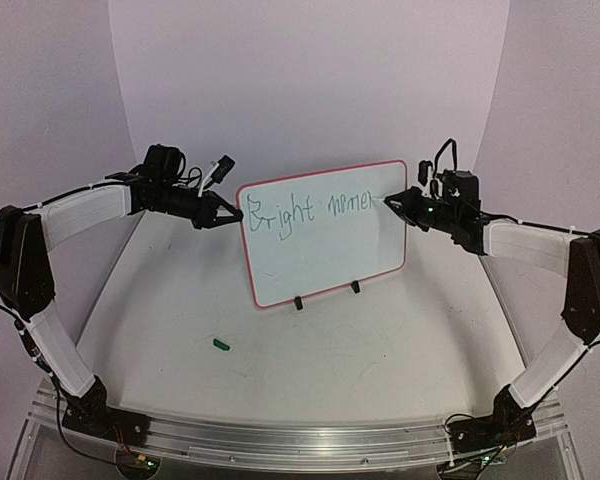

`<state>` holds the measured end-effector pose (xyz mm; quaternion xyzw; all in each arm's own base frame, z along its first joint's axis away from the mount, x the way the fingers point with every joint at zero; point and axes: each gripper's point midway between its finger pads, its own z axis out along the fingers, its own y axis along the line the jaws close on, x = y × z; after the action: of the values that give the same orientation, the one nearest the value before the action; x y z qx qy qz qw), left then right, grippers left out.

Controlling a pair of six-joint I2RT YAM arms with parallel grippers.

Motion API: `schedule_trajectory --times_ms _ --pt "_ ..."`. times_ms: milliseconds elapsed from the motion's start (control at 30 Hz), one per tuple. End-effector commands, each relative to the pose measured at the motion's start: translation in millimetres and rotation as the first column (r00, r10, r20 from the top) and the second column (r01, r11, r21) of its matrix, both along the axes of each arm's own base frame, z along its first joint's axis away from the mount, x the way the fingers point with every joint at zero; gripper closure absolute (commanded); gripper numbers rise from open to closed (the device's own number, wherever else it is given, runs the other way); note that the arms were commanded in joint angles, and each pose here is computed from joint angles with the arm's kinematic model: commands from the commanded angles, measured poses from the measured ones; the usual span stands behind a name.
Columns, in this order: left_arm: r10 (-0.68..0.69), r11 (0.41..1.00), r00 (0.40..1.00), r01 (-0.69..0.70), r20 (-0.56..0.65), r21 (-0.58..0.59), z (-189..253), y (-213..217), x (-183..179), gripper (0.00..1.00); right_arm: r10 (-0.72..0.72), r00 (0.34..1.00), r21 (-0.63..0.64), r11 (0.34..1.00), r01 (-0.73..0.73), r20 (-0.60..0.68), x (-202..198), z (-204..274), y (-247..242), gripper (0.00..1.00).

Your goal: Write a sentence on the whiteboard

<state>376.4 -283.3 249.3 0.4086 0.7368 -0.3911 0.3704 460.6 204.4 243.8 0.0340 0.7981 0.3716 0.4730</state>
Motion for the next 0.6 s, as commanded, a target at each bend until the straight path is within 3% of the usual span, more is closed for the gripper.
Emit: schedule_trajectory --times_ms 0,567 --pt "-0.029 1.000 1.000 0.029 0.008 0.005 12 -5 -11 1.00 -0.012 0.995 0.035 0.999 0.008 0.102 6 42 -1 1.00" --pt "-0.031 1.000 0.999 0.031 0.008 0.005 12 -5 -11 1.00 -0.089 0.992 0.022 0.996 0.087 0.089 11 34 -15 1.00"
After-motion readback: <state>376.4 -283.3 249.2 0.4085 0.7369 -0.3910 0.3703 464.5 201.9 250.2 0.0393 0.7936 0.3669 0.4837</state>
